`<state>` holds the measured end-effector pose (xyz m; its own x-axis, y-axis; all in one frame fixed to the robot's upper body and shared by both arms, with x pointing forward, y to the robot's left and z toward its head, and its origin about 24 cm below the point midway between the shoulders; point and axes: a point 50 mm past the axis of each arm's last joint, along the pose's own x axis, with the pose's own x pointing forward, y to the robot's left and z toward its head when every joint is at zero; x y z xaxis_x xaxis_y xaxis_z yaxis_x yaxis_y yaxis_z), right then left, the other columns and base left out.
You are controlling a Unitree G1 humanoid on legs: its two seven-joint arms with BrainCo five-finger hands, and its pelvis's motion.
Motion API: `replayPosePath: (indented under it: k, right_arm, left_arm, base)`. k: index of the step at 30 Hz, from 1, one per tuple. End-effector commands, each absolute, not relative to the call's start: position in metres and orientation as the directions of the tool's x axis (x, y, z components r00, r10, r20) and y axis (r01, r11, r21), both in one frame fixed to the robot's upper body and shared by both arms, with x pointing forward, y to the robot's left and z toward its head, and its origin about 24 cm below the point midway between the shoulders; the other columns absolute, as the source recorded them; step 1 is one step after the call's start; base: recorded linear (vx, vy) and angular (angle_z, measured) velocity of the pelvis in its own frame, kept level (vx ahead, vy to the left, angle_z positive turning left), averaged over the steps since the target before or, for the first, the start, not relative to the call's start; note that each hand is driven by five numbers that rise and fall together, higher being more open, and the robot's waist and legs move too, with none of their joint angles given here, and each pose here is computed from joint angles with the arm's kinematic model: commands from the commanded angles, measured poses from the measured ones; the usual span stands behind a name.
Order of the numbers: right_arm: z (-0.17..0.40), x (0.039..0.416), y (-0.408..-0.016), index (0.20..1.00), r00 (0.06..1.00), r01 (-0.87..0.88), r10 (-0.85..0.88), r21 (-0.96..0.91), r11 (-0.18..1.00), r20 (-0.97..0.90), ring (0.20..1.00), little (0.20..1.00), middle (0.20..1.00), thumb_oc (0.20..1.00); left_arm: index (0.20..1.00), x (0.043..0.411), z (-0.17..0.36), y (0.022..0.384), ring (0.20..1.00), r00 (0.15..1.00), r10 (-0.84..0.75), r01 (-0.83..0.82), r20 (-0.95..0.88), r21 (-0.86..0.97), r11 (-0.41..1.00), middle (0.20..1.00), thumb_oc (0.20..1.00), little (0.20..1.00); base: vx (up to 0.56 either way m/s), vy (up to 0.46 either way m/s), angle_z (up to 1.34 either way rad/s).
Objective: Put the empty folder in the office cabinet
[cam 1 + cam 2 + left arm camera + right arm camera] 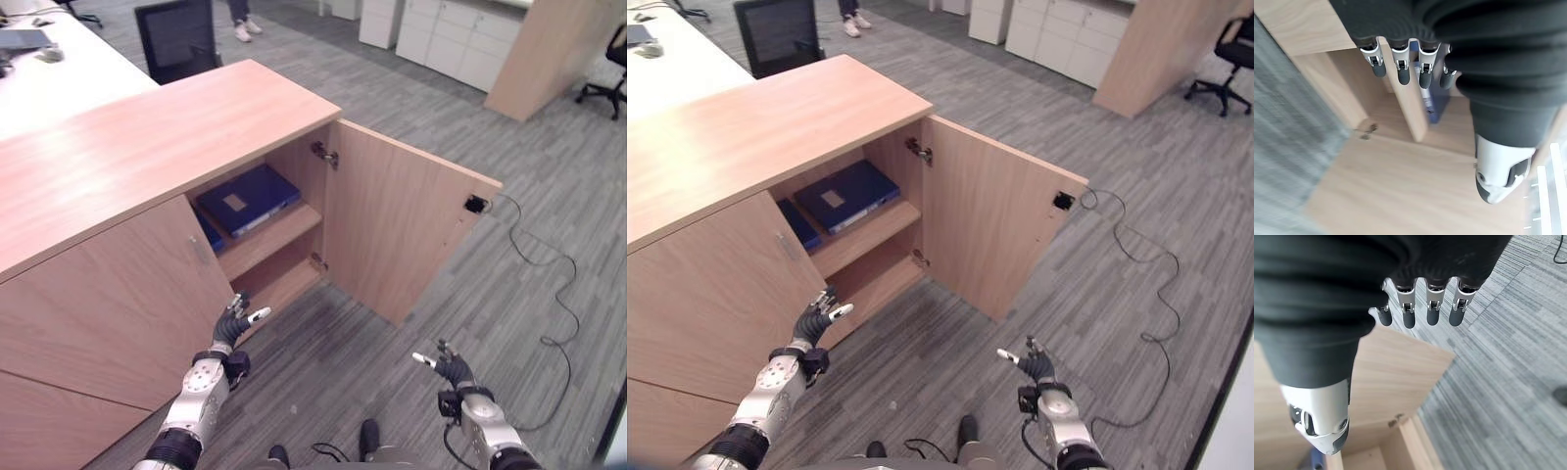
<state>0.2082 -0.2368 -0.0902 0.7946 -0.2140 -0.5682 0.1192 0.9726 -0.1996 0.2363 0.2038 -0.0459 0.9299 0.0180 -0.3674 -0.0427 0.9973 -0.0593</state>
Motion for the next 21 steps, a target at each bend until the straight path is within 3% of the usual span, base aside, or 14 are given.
replayPosePath:
  k: [1,7,13,21]
  right_arm:
    - [-0.079,0.215,-0.244,1.000,0.823,0.171,-0.254,-0.205,0.964,-0.508,1.000,1.000,1.000,1.000]
    - [-0.084,0.201,-0.260,1.000,0.792,0.188,-0.288,-0.233,0.954,-0.539,1.000,1.000,1.000,1.000]
    - [-0.078,0.201,-0.276,1.000,0.784,0.212,-0.327,-0.268,0.940,-0.528,1.000,1.000,1.000,1.000]
    - [-0.075,0.203,-0.284,1.000,0.777,0.240,-0.355,-0.277,0.931,-0.519,1.000,1.000,1.000,1.000]
  left_arm:
    - [1.000,0.261,-0.023,0.199,1.000,0.967,-0.028,0.016,-0.254,-0.048,0.999,1.000,1.000,1.000]
    - [1.000,0.233,-0.053,0.202,1.000,0.926,0.022,-0.098,-0.377,-0.183,0.978,1.000,1.000,1.000]
    - [1.000,0.234,-0.052,0.198,1.000,0.929,0.028,-0.122,-0.369,-0.233,0.965,1.000,1.000,1.000]
    - [1.000,0.231,-0.057,0.185,1.000,0.922,-0.019,-0.080,-0.387,-0.239,0.968,1.000,1.000,1.000]
  base:
    - [0.19,-0.225,0.13]
    - [0.14,-0.222,-0.07]
    - [0.06,-0.179,-0.33]
    - [0.19,0.055,-0.24]
